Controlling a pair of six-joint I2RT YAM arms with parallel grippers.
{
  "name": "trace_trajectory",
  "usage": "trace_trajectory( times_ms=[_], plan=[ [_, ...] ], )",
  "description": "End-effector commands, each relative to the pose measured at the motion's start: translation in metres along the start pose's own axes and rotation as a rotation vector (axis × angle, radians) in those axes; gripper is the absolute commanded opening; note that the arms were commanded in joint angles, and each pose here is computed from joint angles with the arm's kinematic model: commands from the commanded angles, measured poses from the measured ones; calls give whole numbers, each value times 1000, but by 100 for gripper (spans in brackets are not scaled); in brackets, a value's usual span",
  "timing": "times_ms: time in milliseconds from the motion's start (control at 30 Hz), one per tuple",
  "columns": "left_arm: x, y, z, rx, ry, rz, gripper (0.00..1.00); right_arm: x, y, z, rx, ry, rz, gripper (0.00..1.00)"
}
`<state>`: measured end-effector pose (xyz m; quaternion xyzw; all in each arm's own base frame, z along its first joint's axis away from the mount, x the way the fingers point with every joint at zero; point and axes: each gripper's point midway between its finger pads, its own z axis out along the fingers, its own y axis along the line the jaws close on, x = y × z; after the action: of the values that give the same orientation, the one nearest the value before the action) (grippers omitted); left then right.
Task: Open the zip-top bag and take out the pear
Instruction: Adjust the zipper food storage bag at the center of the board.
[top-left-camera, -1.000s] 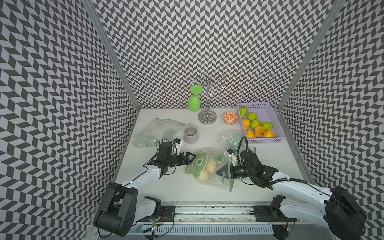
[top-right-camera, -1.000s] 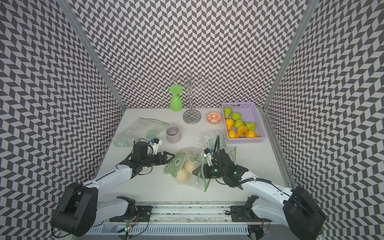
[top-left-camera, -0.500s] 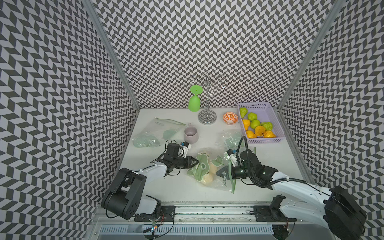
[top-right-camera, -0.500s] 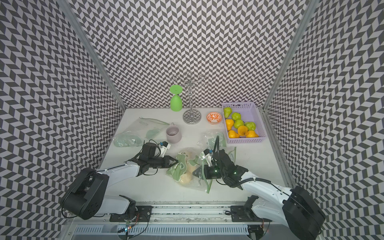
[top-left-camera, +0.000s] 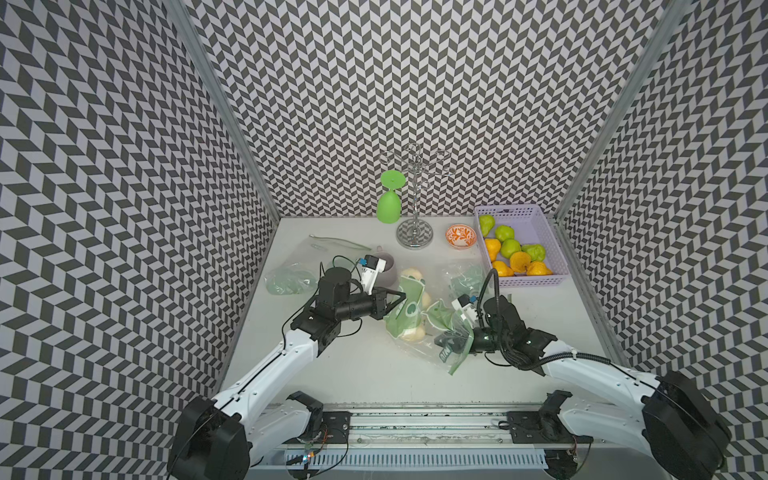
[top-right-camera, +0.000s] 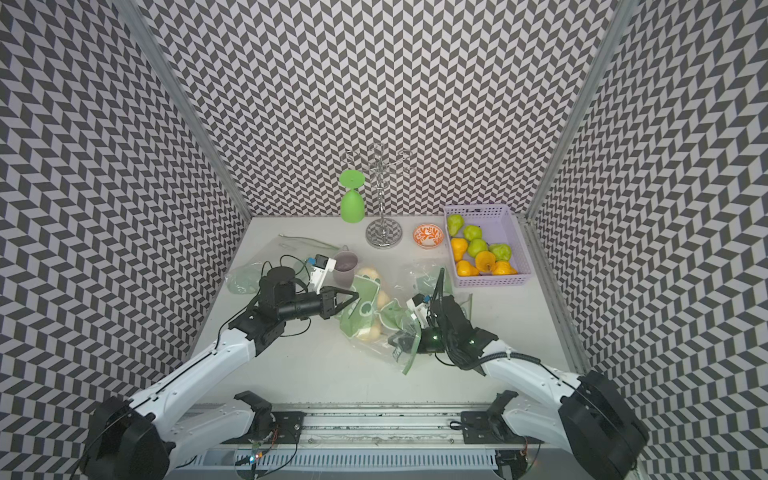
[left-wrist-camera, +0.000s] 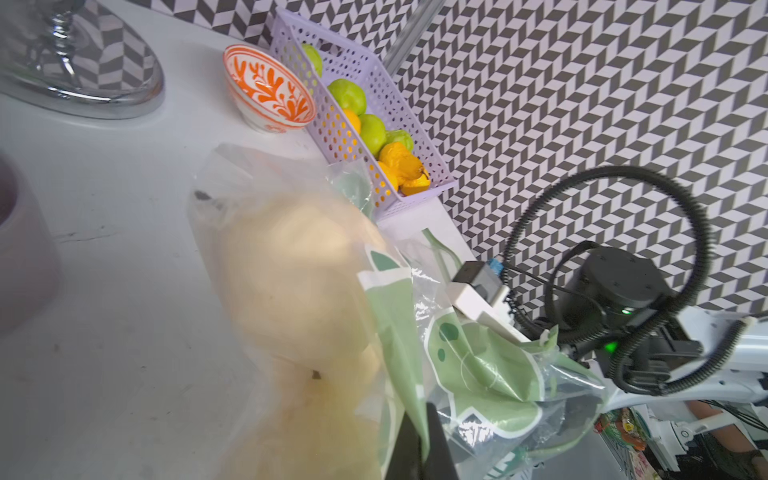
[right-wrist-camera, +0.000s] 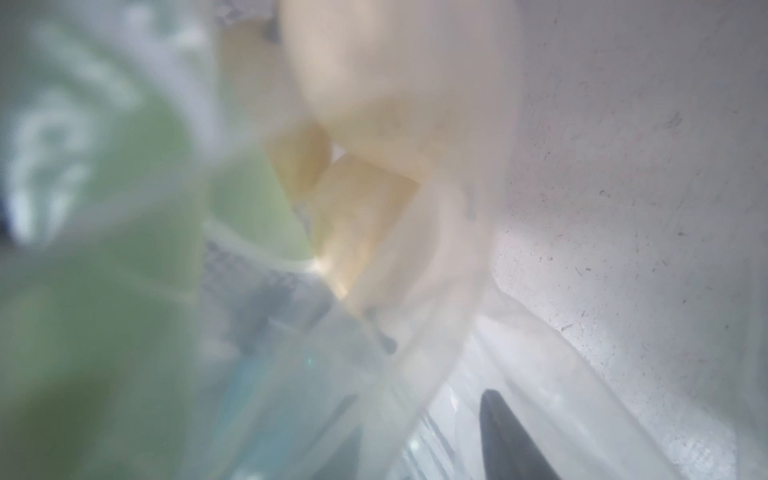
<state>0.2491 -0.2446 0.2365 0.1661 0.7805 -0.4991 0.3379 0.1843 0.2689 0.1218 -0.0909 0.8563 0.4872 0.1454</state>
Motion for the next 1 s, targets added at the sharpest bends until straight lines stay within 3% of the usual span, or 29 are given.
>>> trace_trajectory(
  times_ms=[0,133,333,533,967],
  plan=[
    [13,3,-1,-8,26,-56,0,-14,12,0,-65,-38,-60,58],
    [16,2,-1,4,27,-82,0,-16,19,1,-114,-27,-94,64],
    [-4,-29,-12,96,-32,-84,0,-3,3,10,-115,33,-115,69],
    [-12,-59,-21,191,-80,-80,0,11,9,14,-226,80,-177,75],
    [-8,-60,-17,261,-144,-131,0,27,19,12,-331,133,-249,83]
  ],
)
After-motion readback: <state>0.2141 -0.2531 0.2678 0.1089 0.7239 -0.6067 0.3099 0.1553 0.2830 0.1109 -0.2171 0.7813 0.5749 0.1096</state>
